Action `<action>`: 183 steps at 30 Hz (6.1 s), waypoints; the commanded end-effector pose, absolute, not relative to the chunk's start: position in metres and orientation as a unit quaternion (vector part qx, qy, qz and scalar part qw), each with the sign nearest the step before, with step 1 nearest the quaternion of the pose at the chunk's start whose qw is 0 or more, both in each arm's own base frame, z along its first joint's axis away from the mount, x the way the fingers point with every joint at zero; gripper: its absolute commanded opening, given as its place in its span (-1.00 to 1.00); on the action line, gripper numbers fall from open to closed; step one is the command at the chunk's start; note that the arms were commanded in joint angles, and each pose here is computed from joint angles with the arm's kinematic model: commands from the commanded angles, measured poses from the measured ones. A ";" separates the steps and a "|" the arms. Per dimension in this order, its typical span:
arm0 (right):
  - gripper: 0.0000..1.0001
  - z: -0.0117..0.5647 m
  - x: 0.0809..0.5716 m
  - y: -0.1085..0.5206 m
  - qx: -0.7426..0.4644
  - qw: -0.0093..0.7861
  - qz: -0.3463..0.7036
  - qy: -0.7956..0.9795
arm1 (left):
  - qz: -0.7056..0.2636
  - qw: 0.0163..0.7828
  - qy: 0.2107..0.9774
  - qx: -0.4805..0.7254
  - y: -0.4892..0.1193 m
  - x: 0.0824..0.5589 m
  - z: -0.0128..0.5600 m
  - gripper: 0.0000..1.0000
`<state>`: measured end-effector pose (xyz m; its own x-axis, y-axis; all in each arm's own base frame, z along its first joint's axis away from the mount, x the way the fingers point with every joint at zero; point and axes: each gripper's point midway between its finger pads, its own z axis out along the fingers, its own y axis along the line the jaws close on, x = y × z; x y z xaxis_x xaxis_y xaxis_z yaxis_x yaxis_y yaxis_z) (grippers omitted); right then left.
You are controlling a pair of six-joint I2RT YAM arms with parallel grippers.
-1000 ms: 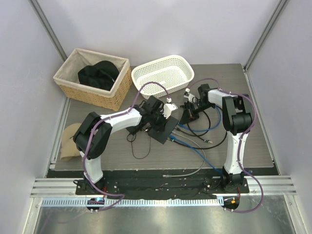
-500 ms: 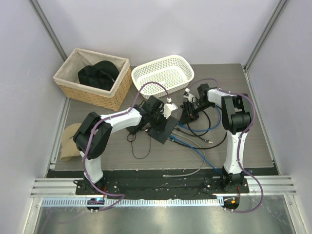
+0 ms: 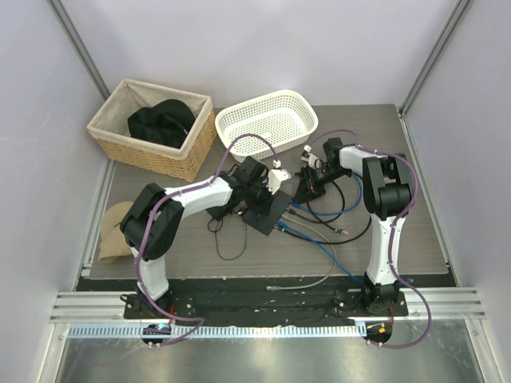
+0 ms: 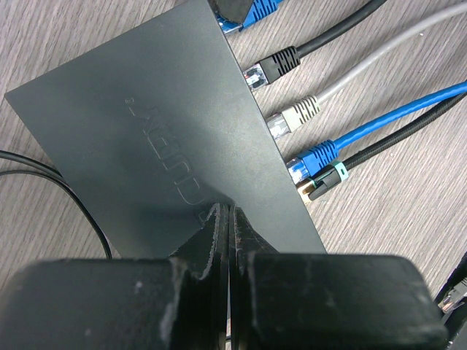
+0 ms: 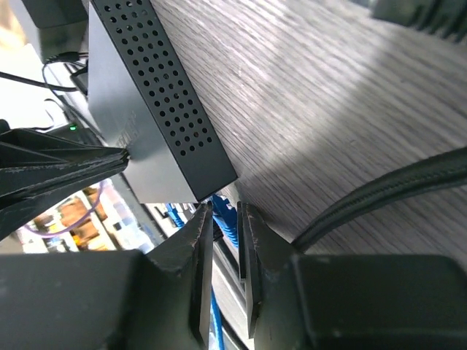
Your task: Pull the plug from the switch port
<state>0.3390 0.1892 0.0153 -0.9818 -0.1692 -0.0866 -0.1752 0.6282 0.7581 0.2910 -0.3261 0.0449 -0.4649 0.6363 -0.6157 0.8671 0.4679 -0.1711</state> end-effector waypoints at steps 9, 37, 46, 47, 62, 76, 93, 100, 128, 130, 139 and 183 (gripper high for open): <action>-0.98 -0.061 0.283 0.177 -0.213 -0.044 0.213 0.952 | -0.215 0.205 0.835 0.464 -0.320 0.284 0.011 -1.00; -0.98 -0.040 0.282 0.145 -0.253 -0.002 0.148 0.956 | -0.211 0.202 0.836 0.464 -0.320 0.285 0.007 -1.00; -0.78 -0.022 0.272 0.127 -0.220 -0.013 0.177 0.959 | -0.209 0.199 0.837 0.465 -0.316 0.281 0.005 -1.00; -0.58 -0.016 0.270 0.139 -0.209 -0.014 0.227 0.951 | -0.209 0.199 0.836 0.466 -0.316 0.281 0.006 -1.00; -0.06 0.015 0.289 0.163 -0.235 0.006 0.387 0.892 | -0.201 0.194 0.836 0.473 -0.308 0.277 0.005 -1.00; -0.08 -0.004 0.293 0.133 -0.418 0.091 0.183 0.885 | -0.205 0.194 0.836 0.471 -0.312 0.278 0.004 -1.00; -0.98 0.002 0.358 0.102 -0.358 0.201 0.037 0.911 | -0.205 0.197 0.836 0.470 -0.314 0.281 0.005 -1.00; -0.98 0.179 0.438 0.103 -0.276 0.405 0.100 0.866 | -0.207 0.194 0.836 0.469 -0.314 0.280 0.003 -1.00; -0.16 0.138 0.549 -0.046 -0.107 0.401 -0.015 0.910 | -0.200 0.202 0.832 0.476 -0.308 0.278 0.013 -1.00; 0.01 0.169 0.542 -0.018 -0.124 0.432 0.037 0.893 | -0.198 0.204 0.832 0.477 -0.305 0.279 0.017 -1.00; 0.26 0.207 0.459 0.115 -0.167 0.417 0.222 0.865 | -0.237 0.221 0.844 0.428 -0.280 0.307 0.055 -1.00; 0.04 0.040 0.294 0.221 -0.123 0.103 0.463 0.872 | -0.257 0.123 0.904 0.317 -0.252 0.278 0.016 -0.99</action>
